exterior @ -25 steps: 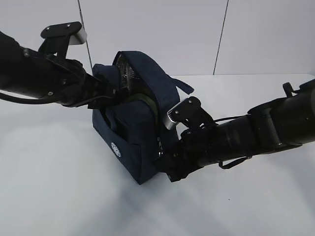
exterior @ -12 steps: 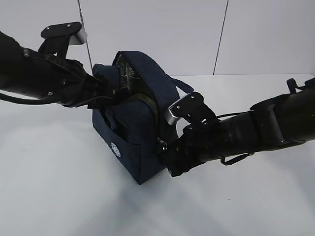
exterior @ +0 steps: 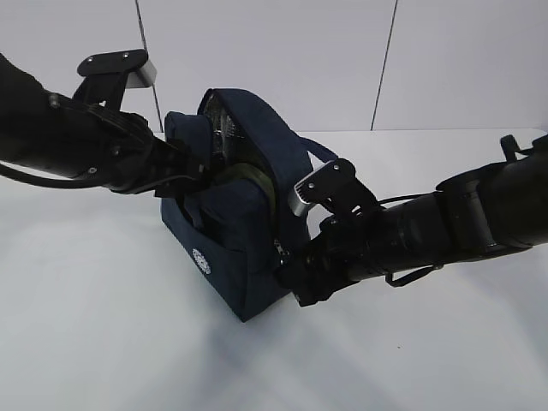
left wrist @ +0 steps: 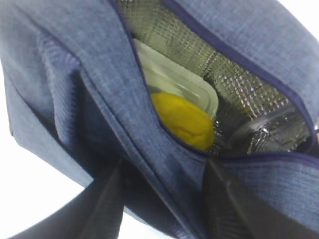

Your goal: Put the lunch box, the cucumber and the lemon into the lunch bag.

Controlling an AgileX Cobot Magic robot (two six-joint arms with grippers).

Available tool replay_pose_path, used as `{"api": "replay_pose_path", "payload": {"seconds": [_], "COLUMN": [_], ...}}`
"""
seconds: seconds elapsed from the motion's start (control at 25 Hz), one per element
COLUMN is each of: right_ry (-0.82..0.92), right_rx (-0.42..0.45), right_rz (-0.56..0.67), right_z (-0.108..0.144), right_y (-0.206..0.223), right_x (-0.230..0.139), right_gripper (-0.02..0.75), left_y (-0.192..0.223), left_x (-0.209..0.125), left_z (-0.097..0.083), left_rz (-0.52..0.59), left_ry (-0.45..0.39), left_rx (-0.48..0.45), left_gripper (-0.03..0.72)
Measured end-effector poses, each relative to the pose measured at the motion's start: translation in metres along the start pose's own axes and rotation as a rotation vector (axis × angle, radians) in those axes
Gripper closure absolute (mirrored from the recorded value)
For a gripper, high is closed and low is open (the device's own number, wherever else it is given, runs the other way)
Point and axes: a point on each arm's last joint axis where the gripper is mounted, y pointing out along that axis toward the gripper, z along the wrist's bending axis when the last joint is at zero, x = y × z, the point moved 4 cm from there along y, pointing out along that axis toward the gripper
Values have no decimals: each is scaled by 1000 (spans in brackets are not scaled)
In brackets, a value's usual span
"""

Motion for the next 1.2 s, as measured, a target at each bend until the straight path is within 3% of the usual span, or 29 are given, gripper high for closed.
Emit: {"api": "replay_pose_path", "payload": {"seconds": [0.24,0.48,0.56,0.84,1.2], "right_ry": [2,2,2,-4,-121], "right_rx": [2,8,11,107,166], "right_rz": [-1,-4,-6,-44,18], "right_z": [0,1,1,14,22], "right_y": [0,0,0,-1,-2], "right_x": [0,1,1,6,-4], "right_gripper": [386,389,390,378,374], "left_y": [0,0,0,0,0], "left_x": [0,0,0,0,0], "left_z": [0,0,0,0,0], "left_rz": [-2,-2,0,-1,-2], "left_ry": [0,0,-2,-4,-12], "left_rx": [1,1,1,1,-1], "left_gripper": [350,648,685,693,693]}}
